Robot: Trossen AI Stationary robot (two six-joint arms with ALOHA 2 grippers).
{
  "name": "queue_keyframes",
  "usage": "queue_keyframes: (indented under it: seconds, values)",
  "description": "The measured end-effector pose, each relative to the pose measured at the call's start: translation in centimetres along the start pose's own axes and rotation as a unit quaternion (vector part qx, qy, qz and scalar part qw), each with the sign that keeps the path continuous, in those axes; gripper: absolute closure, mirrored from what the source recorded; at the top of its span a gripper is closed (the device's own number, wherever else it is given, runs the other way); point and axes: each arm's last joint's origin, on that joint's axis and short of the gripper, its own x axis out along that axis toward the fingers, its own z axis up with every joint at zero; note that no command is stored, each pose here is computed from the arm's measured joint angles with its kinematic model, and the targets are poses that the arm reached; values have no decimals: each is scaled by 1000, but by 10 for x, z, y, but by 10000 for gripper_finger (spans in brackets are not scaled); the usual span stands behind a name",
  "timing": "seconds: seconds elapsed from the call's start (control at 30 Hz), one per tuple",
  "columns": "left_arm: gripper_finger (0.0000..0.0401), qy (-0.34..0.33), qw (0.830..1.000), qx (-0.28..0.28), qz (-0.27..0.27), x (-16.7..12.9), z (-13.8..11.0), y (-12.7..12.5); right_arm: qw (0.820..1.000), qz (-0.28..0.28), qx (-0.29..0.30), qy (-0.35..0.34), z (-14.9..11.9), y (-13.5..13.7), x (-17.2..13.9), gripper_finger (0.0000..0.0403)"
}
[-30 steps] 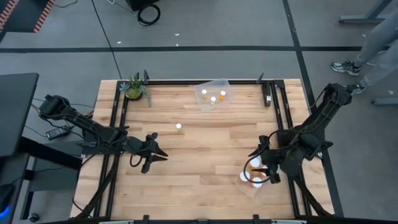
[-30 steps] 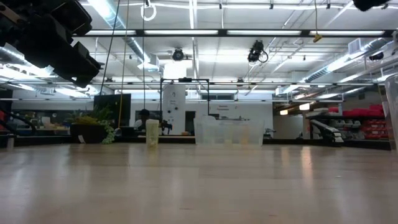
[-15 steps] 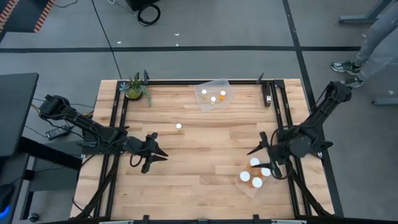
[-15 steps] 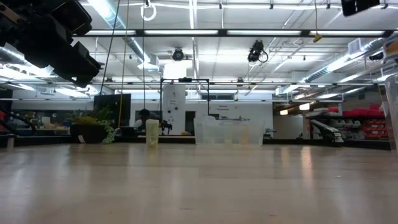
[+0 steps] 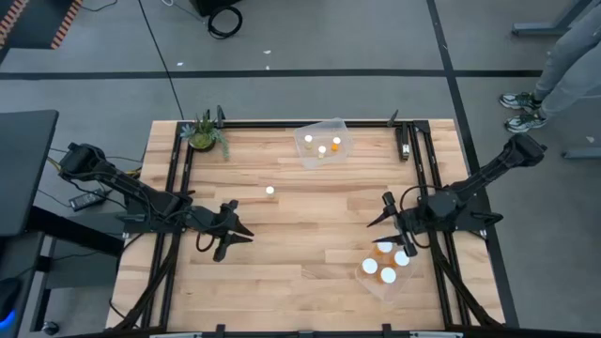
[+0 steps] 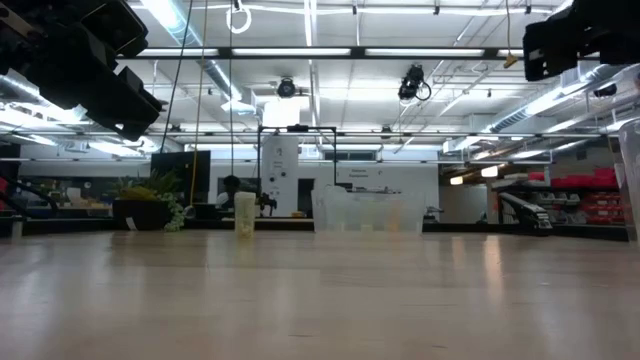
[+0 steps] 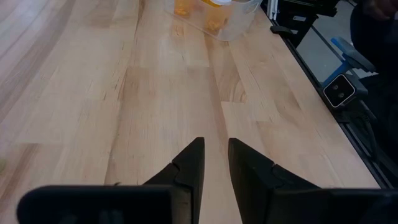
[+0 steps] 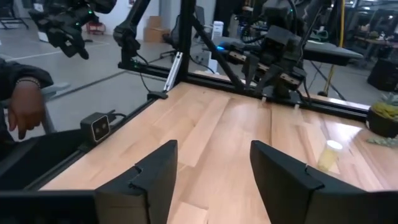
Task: Pick and place medicine bottles into bin by pill shape (circle, oval)
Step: Put the yellow pill bottle into the top transparent bin
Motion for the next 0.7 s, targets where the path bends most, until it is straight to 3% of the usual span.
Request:
queue_keyframes:
  seconds: [0.37, 0.7]
  values:
    - [314, 0, 1000, 0, 0, 0, 0, 0, 1000, -7, 18, -4, -30, -16, -4, 219]
    - [322, 0, 1000, 0, 0, 0, 0, 0, 999, -12, 21, -28, -27, -18, -16, 231]
